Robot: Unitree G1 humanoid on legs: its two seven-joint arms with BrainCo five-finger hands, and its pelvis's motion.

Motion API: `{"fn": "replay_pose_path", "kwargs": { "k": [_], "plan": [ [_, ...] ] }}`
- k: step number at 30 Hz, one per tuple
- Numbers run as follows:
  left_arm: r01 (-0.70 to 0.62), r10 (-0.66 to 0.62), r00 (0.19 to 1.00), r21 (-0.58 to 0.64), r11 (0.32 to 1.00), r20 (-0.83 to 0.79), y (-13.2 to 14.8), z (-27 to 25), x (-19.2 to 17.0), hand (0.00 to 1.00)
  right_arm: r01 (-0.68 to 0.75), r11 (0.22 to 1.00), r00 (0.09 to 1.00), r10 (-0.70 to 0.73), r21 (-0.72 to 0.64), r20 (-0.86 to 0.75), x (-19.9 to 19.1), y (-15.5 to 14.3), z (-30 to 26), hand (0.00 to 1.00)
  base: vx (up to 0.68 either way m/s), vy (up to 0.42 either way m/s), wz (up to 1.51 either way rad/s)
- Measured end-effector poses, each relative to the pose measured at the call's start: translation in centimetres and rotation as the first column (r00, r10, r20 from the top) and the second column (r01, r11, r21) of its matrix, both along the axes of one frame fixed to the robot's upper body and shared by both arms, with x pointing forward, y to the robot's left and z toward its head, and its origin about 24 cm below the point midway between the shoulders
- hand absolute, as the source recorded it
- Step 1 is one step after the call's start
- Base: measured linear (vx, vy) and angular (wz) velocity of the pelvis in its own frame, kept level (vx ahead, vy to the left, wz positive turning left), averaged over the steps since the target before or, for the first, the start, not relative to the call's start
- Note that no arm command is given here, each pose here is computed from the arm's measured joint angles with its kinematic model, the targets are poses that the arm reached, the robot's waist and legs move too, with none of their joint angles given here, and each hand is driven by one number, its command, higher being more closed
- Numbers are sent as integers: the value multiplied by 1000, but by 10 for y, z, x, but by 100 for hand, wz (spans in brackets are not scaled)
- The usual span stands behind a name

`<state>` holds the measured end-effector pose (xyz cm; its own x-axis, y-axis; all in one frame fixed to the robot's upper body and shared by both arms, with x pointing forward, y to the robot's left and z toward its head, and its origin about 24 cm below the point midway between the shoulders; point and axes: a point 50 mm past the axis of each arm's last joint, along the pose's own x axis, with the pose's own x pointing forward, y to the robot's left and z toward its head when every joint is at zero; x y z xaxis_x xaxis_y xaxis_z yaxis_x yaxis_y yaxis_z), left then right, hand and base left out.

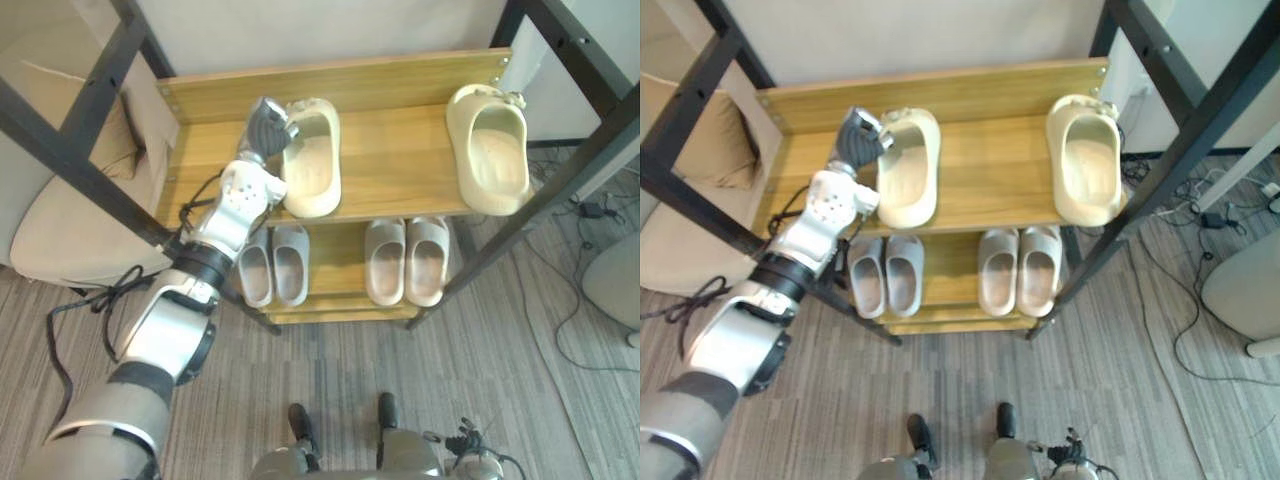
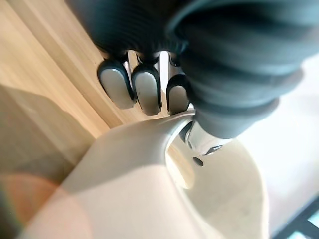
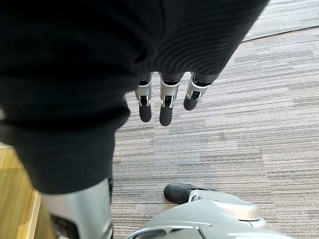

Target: Organize the slippers on the shoe rack

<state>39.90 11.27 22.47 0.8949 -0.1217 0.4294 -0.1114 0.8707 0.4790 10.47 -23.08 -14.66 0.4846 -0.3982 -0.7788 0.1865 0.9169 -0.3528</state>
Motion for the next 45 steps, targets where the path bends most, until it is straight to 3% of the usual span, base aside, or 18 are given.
{"fn": "replay_pose_path", "kwargs": {
  "k": [12, 26, 27, 45],
  "plan": [
    [133, -129, 989, -55, 990, 68, -40, 14, -12, 100, 15, 1000, 1000, -15, -16, 5, 1, -2, 1, 0, 0, 0, 0],
    [133, -130, 990, -53, 990, 48, -51, 19, -6, 100, 7, 999, 1000, -6, -38, 22, 7, -7, 4, 0, 19, 3, -6],
    [132, -130, 990, -53, 990, 48, -51, 19, -6, 0, 11, 999, 1000, -10, -35, 24, 7, -8, 4, 0, 11, -7, -5],
    [107, -104, 993, -59, 992, 52, -48, 23, -3, 0, 45, 999, 998, -44, -29, 43, 8, -9, 5, 0, 9, -2, -3]
  ]
}}
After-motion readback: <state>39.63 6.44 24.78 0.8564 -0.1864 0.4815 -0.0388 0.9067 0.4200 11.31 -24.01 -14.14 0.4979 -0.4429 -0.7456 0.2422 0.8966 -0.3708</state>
